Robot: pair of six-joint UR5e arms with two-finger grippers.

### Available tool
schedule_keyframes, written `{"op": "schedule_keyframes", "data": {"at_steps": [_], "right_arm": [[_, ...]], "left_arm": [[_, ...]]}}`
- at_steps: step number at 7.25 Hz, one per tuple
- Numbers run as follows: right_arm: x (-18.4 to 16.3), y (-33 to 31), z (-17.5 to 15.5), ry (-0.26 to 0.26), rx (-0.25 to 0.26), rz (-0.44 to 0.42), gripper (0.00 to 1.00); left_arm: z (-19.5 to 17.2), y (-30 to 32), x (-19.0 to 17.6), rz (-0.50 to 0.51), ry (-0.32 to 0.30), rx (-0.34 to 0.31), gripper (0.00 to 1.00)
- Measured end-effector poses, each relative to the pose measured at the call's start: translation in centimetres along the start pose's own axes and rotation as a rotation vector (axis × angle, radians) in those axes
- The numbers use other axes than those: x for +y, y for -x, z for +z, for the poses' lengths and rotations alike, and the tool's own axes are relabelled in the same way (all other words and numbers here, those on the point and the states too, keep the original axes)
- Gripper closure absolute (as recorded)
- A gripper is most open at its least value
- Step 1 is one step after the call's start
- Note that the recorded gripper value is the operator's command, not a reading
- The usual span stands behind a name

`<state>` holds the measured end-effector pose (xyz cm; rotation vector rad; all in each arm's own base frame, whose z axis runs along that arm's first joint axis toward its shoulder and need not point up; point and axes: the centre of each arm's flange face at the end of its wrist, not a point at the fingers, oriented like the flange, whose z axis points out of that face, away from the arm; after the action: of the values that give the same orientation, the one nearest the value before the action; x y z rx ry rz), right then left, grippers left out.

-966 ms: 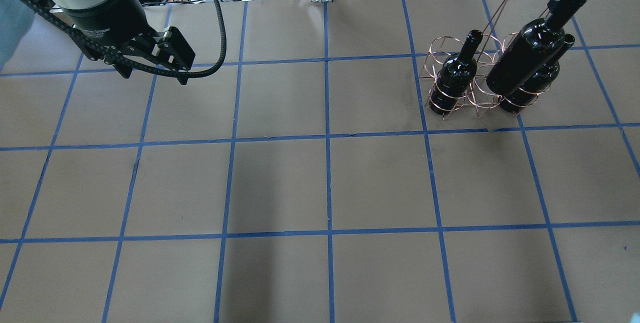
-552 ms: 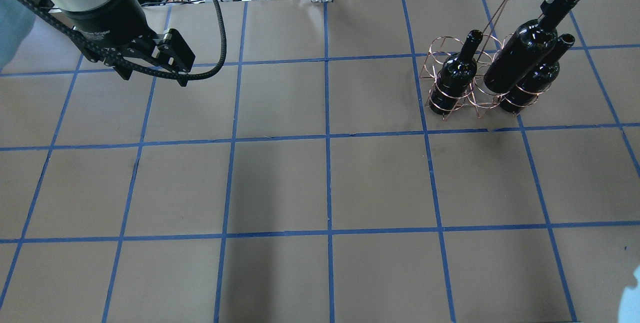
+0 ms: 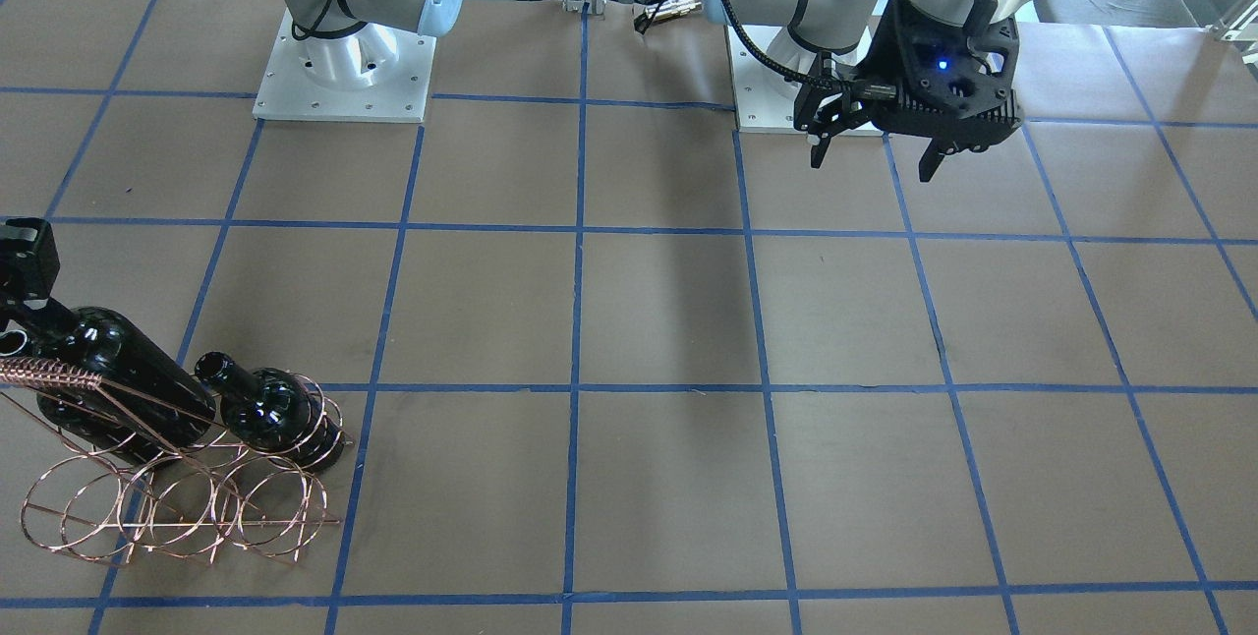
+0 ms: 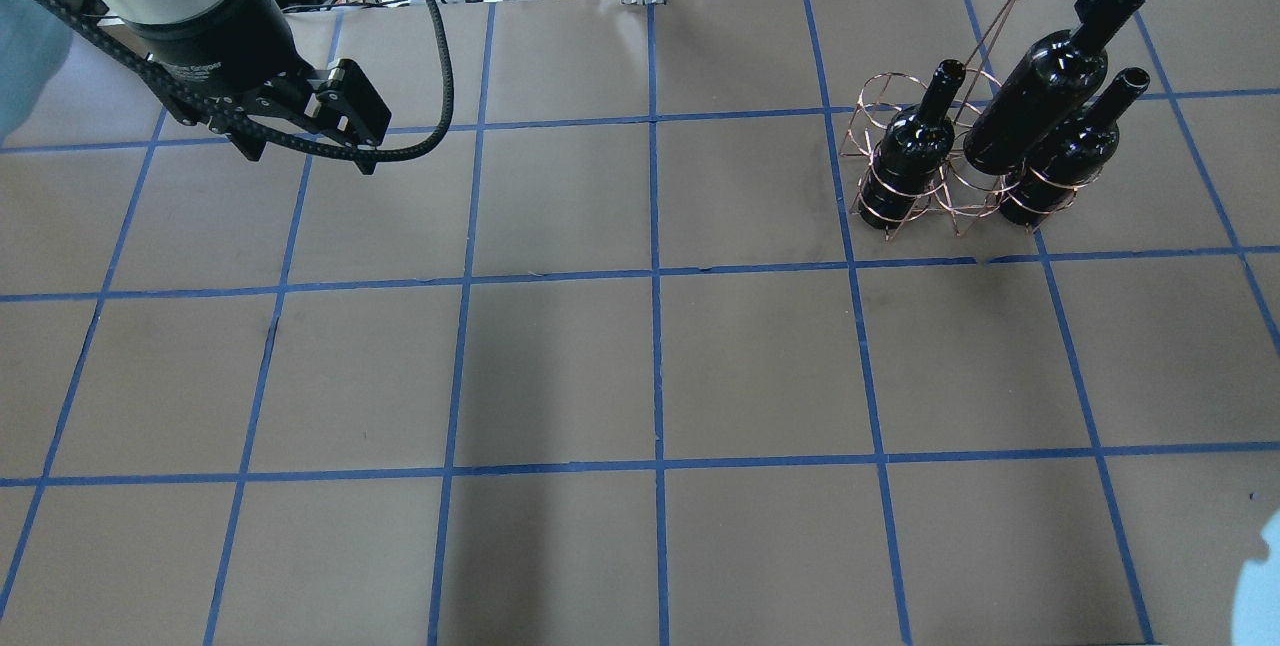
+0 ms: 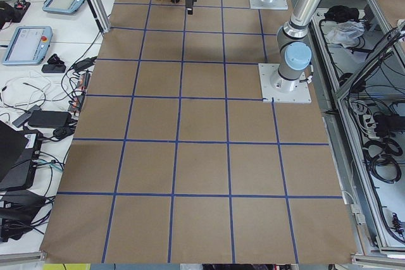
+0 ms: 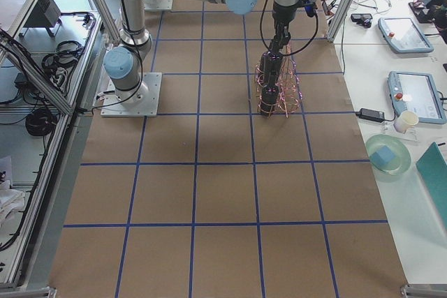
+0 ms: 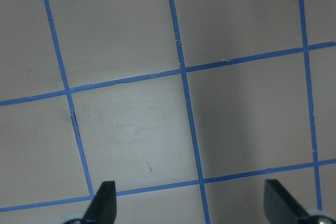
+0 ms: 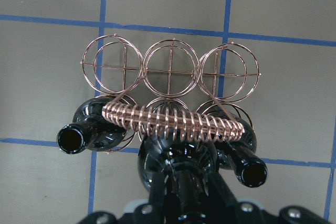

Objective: Place wine into wine basket
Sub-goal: 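Lower the bottle into the empty slot of the copper basket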

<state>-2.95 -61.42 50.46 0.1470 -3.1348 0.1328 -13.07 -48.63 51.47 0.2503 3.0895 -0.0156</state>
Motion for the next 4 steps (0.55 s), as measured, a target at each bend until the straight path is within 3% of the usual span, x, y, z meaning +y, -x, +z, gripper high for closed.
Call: {"op": "schedule_keyframes", "data": {"at_steps": [4], "right_arm": [[0.3, 0.2, 1.5, 0.018, -0.002, -0.003, 0.94]], "left_arm": [[0.1, 0.3, 0.1, 0.004, 0.006, -0.027, 0.00]]}}
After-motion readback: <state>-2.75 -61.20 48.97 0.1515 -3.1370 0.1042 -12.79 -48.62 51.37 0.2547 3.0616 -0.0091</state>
